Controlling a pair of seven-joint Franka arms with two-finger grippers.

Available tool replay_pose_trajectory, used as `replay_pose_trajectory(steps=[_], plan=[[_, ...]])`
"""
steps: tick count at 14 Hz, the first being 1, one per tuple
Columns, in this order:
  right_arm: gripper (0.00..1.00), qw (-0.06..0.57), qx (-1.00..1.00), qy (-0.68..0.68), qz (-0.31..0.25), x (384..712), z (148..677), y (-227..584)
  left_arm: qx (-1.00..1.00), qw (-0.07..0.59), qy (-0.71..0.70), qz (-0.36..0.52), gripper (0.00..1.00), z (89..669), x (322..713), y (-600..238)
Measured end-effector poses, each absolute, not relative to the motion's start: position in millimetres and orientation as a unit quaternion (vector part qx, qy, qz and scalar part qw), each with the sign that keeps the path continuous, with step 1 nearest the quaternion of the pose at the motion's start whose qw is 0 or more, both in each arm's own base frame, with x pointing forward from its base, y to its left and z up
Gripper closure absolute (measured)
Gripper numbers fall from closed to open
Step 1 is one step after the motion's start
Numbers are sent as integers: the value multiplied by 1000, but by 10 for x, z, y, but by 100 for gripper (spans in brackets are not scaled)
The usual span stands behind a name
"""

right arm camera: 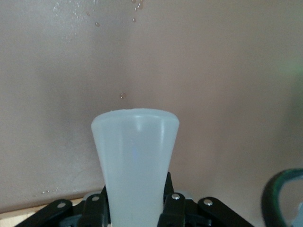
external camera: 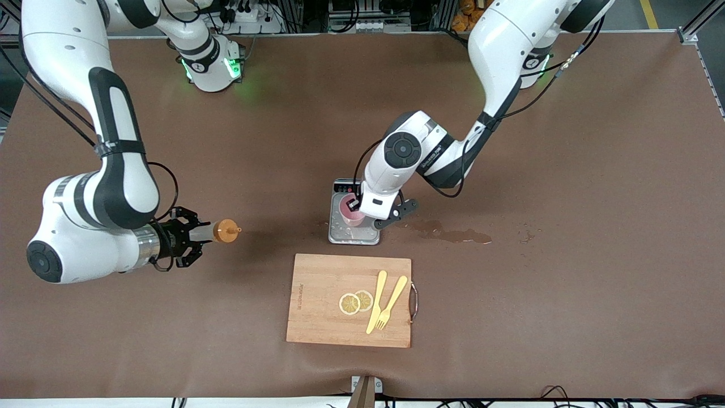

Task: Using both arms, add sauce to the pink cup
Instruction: 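Set the cup on the scale while the right gripper brings the bottle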

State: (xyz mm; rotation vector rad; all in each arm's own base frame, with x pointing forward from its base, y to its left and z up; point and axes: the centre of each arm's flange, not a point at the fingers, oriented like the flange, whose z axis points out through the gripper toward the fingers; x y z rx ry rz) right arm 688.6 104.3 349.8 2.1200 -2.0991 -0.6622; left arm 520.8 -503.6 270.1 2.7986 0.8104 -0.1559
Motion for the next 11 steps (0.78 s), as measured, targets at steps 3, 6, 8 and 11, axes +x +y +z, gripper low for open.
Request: replay_pose_trajectory(steps=[3,6,8,11], plan=[[60,53,687,-695,-203,6863,3516,1296,949,114,291,-51,71,2707,5236,-5030],[60,64,680,-704,-195,6841,3512,1402,947,118,294,-49,42,2750,5265,-5034],[60,79,676,-710,-180,6813,3505,1512,946,124,296,-44,22,2822,5317,-5025],[60,101,665,-722,-161,6708,3499,1914,945,117,301,-43,0,3051,5397,-4919]])
